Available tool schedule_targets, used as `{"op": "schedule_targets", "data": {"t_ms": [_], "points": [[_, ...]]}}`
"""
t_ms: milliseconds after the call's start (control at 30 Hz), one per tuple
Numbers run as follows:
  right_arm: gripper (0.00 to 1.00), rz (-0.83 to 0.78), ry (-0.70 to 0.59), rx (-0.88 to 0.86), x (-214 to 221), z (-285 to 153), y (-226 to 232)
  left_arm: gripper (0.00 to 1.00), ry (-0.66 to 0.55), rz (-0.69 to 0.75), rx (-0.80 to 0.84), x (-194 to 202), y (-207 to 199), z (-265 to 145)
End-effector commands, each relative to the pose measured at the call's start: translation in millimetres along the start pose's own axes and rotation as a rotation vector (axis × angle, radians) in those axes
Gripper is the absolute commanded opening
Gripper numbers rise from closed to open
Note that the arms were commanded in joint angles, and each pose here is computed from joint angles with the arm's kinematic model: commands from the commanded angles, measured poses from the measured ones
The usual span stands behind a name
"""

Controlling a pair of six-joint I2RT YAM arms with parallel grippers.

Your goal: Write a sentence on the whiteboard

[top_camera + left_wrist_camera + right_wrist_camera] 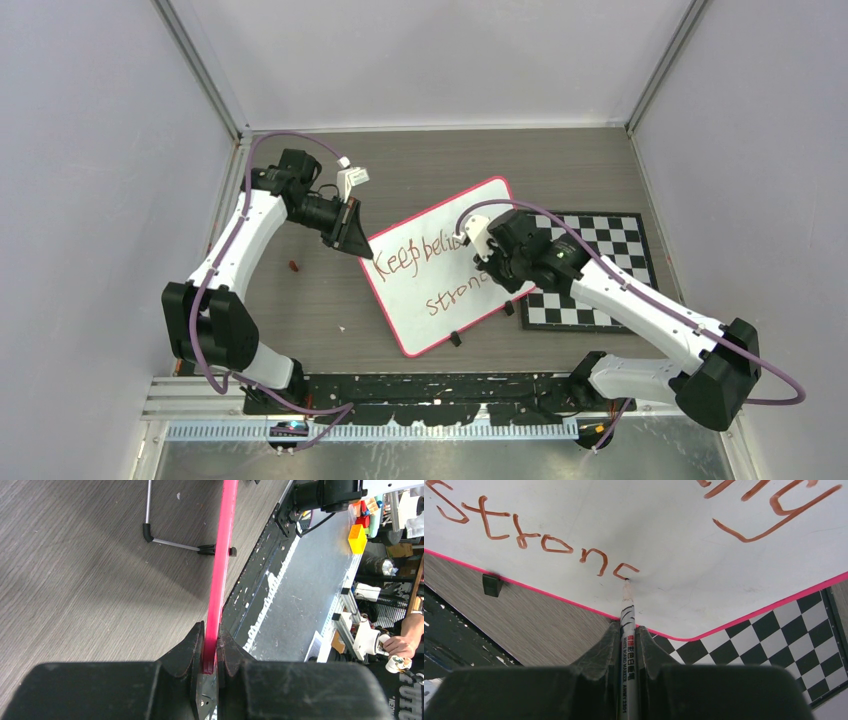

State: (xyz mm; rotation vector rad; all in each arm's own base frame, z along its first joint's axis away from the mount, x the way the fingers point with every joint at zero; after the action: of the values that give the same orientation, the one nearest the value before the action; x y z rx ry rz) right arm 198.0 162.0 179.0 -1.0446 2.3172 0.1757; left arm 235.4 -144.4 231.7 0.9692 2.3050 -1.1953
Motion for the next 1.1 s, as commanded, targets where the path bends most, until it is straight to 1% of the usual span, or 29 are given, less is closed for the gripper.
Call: {"op": "schedule_targets", "data": {"t_ms": [0,233,567,767,900,1067], "points": [[0.00,0.004,-0.098,0.071,-27,-12,-13,0.00,0.041,0.001,-0.036,5,8,4],[0.00,0.013,-0.116,0.064,-37,-13,-13,0.00,0.039,0.004,-0.037,5,8,4],[0.00,0.010,-0.029,0.041,-11,-1,-8,0.00,0.041,0.003,-0.033,6,9,5],[0.00,0.014,0.011,-0.009,3,5,2,0.00,0.043,0.001,-0.032,6,10,6],[0.00,0.000,0.016,-0.044,5,11,12,0.00,0.043,0.000,-0.034,8,10,7],[0.00,-0.023,0.006,-0.080,-4,15,22,0.00,0.043,0.003,-0.035,7,11,6]]}}
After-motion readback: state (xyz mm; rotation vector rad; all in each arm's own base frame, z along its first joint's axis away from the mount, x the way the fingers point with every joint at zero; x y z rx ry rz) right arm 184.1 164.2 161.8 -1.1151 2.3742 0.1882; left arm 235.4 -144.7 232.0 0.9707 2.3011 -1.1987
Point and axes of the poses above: each gripper's point midway between its finger pads, its own z axis out along the fingers, its own y axis along the line the jaws close on, x = y × z, the point moved 4 cm from there along -z, back along the fingers, and after that the axes turned 7 degrees about z, right-handed, at the moved point
